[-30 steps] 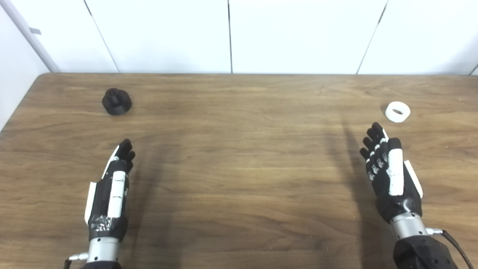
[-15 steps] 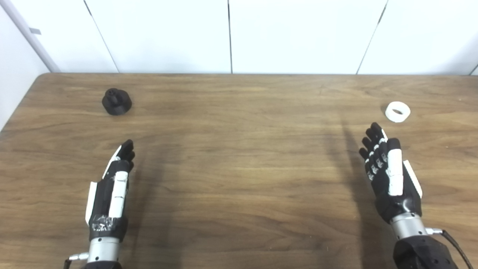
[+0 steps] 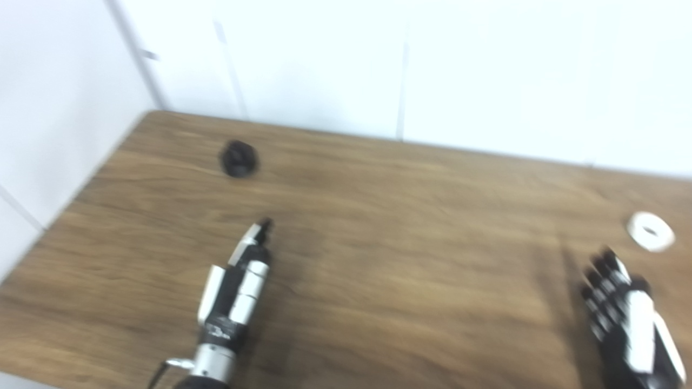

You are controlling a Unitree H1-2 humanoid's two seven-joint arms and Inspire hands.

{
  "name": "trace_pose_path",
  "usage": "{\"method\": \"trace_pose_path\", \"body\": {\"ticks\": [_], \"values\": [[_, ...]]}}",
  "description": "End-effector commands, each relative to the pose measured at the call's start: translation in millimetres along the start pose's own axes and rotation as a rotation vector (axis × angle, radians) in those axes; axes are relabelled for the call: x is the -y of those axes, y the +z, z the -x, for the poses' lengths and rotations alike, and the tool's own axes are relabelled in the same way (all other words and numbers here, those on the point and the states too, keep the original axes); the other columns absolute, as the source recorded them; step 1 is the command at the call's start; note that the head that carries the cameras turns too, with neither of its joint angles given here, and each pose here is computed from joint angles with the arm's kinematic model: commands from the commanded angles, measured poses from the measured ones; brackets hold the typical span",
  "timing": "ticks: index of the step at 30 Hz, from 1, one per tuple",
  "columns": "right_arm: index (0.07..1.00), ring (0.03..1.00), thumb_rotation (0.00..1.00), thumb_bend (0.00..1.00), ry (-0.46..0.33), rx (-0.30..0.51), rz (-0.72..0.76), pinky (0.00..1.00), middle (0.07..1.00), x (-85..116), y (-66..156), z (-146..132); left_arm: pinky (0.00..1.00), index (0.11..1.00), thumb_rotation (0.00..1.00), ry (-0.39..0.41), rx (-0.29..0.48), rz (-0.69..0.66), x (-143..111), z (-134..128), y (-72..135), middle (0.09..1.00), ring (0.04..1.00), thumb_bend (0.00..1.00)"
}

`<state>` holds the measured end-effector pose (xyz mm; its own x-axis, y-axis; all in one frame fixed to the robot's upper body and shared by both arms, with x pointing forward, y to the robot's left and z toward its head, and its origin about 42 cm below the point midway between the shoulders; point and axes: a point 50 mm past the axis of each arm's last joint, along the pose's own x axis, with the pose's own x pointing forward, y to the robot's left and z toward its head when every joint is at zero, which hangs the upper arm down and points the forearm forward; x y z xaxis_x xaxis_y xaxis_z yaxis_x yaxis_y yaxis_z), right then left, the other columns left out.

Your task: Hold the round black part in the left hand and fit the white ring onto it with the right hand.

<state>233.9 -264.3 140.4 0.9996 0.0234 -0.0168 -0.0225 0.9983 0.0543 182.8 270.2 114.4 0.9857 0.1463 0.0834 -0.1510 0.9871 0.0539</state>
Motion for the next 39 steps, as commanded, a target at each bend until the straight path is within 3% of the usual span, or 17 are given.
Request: {"method": "trace_pose_path", "body": {"ticks": [1,14,20,24,27,33,39], "values": [[1.000,1.000,1.00,0.59,0.012,0.043,0.018,1.00,1.000,4,5,3,1.00,0.954,0.80,0.029,0.037,0.043,16,3,3,0.981,0.994,0.57],[1.000,1.000,1.00,0.58,0.033,0.049,0.035,1.00,1.000,-3,5,5,1.00,0.964,0.78,0.048,0.024,0.008,13,6,-1,0.972,0.989,0.60],[1.000,1.000,1.00,0.57,0.016,0.042,0.032,1.00,1.000,-4,5,8,0.94,0.956,0.63,0.076,0.060,-0.163,4,1,11,0.959,0.957,0.63],[1.000,1.000,1.00,0.52,0.019,0.030,0.035,1.00,1.000,-4,3,7,0.97,0.932,0.46,0.138,0.088,-0.234,-11,-15,32,0.945,0.958,0.86],[1.000,1.000,1.00,0.50,0.023,0.029,0.045,1.00,1.000,-4,1,7,0.99,0.920,0.45,0.167,0.095,-0.343,-21,-28,46,0.941,0.975,0.95],[1.000,1.000,1.00,0.46,0.028,0.022,0.050,1.00,1.000,-6,2,6,1.00,0.930,0.48,0.209,0.123,-0.520,-45,-64,73,0.972,0.999,0.99],[1.000,1.000,1.00,0.46,0.035,0.026,0.044,1.00,1.000,-7,3,5,1.00,0.928,0.44,0.234,0.128,-0.609,-63,-96,89,0.971,1.000,1.00]]}}
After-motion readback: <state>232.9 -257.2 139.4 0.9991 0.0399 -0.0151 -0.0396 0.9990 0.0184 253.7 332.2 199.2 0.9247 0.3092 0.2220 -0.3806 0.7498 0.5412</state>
